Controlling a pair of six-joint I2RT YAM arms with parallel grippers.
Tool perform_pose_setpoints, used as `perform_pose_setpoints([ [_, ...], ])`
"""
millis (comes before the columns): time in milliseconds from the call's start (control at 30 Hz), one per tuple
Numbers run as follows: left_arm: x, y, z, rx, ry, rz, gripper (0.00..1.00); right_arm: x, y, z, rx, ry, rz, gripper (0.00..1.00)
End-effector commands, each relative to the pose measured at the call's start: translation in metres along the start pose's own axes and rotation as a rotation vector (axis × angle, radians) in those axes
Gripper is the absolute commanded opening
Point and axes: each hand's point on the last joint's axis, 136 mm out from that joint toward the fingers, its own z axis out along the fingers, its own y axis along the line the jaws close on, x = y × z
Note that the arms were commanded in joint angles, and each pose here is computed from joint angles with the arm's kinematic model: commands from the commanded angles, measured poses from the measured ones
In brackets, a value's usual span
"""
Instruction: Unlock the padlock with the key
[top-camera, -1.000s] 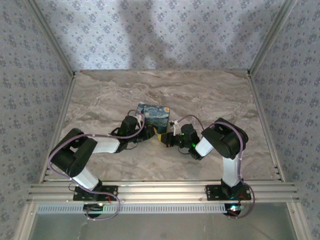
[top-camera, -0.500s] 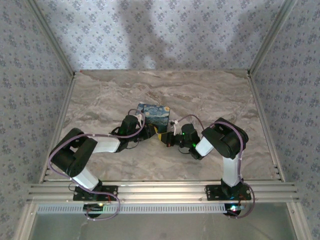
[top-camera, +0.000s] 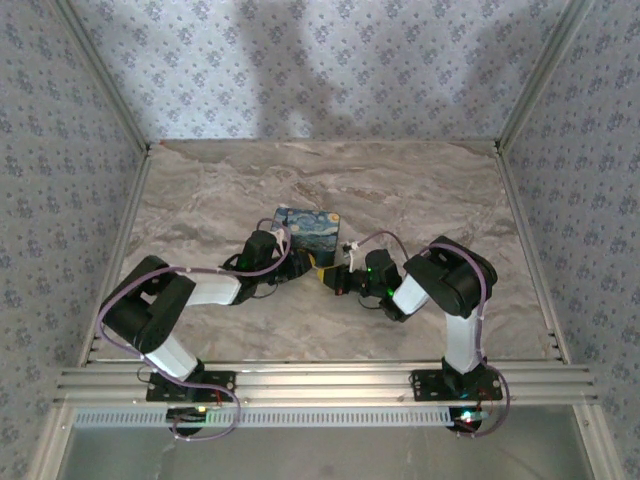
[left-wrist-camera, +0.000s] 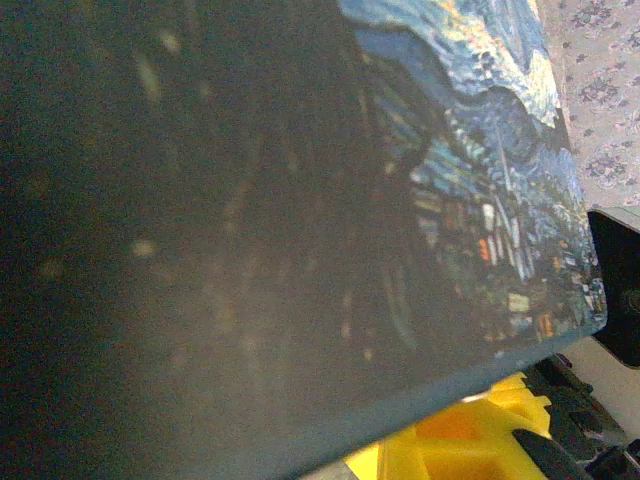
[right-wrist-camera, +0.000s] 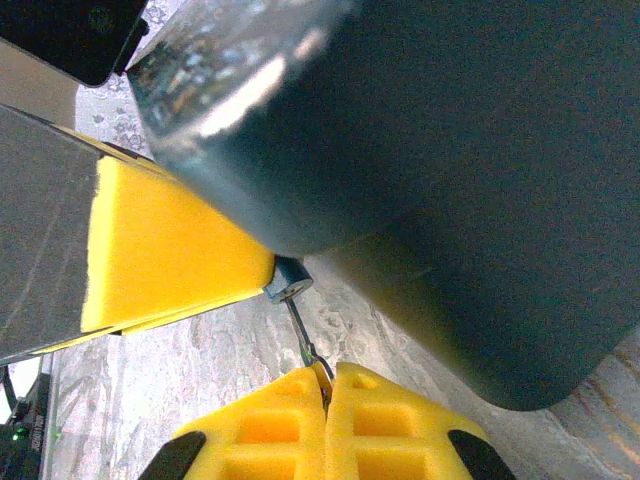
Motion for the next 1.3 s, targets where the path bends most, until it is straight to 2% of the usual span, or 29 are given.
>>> perform_pose_setpoints([
  [0,-0.007,-0.017,0.002,0.045,-0.012,0.019,0.21,-0.009,0.007,0.001,-0.030,-0.025,-0.018,0.01],
  [600,-0.005,-0.018,0.003,0.049,-0.005,0.020,0.21,-0.017,0.008,0.008,-0.038,-0.036,-0.026,0.01],
  [1267,-0.004,-0.017,0.003,0.042,-0.002,0.018,0.21,-0.020,0.009,-0.006,-0.026,-0.062,-0.029,0.01],
])
